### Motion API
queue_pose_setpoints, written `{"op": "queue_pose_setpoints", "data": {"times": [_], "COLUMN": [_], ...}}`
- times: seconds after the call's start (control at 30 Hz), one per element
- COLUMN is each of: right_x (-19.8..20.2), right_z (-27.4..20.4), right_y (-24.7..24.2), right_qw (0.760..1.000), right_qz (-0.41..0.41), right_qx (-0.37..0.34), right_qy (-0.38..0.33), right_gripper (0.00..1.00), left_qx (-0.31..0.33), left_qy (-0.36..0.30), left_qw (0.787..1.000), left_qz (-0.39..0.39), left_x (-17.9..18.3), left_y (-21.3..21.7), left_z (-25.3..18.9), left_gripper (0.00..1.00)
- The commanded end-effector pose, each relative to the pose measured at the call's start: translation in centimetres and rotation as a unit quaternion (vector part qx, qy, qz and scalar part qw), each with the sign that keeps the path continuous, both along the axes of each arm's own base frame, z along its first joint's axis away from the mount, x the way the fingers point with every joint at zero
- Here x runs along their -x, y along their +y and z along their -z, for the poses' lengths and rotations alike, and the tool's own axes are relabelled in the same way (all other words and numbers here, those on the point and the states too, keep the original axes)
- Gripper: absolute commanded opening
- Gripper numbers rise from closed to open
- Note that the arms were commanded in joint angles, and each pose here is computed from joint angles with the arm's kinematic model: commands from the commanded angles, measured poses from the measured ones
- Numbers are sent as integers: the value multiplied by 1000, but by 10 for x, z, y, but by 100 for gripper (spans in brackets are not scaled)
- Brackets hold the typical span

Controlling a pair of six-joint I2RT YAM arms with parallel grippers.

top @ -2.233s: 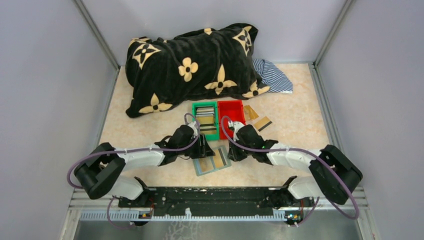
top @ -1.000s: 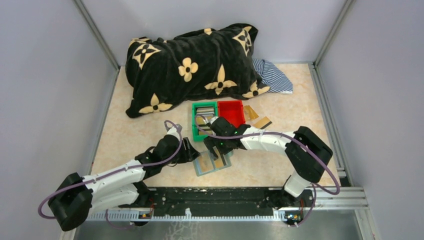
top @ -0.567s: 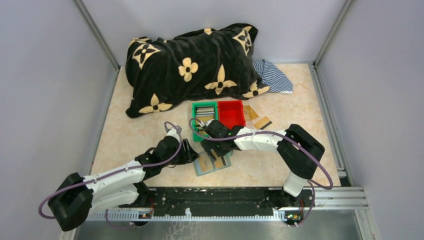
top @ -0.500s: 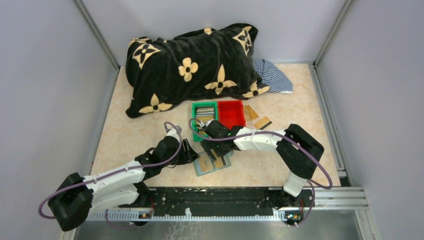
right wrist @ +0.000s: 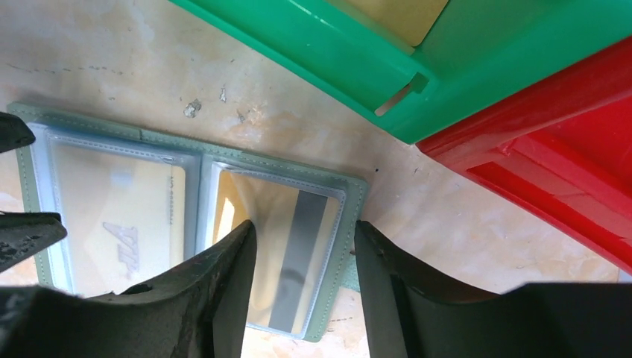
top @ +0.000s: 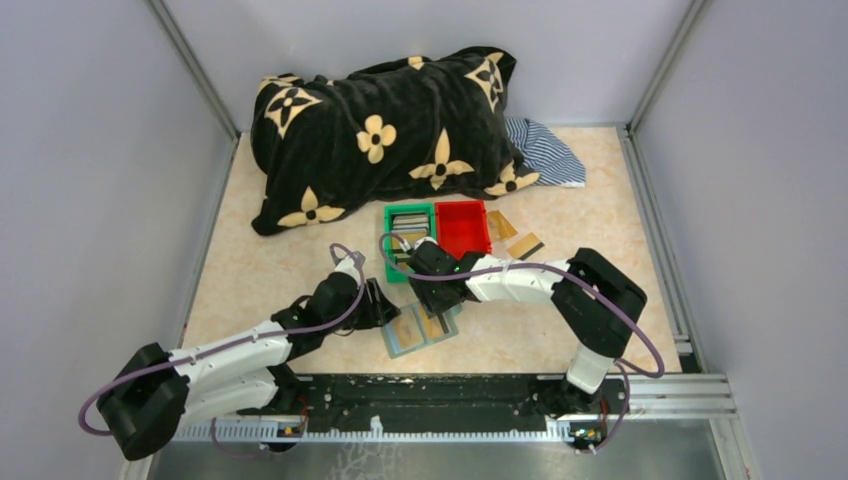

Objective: Take the credit cards out of the card holder

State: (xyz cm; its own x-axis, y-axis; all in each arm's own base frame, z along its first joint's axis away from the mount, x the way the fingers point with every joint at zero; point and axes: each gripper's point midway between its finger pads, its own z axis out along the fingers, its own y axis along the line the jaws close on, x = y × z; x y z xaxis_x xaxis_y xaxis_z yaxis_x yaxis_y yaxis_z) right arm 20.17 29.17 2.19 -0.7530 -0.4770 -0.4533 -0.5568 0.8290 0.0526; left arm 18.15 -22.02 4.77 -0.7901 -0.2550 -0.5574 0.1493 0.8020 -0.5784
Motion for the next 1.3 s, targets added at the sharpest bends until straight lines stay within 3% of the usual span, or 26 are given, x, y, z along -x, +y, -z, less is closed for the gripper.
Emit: {"op": "queue_pose_setpoints", "data": {"times": [0.0,0.23,1.27], "right_x": [5,1,11], "right_z": [-2,-15,6], "right_y": [7,4,3], "right_qw": [1000,1000,995], "right_qz": [0,5,25], "right_qx": [-5,12,95], "right_qy": [6,-23,-27], "right_gripper": [49,75,78], "left_qx": [16,13,20], "left_qy": [-5,-3,-10], "left_qw": [1000,1000,999], "left_qz": [20,28,25], "left_x": [0,0,6], "left_y": [-10,-13,-4], "left_z": [-5,-4,1], "left_gripper": [53,54,54]}}
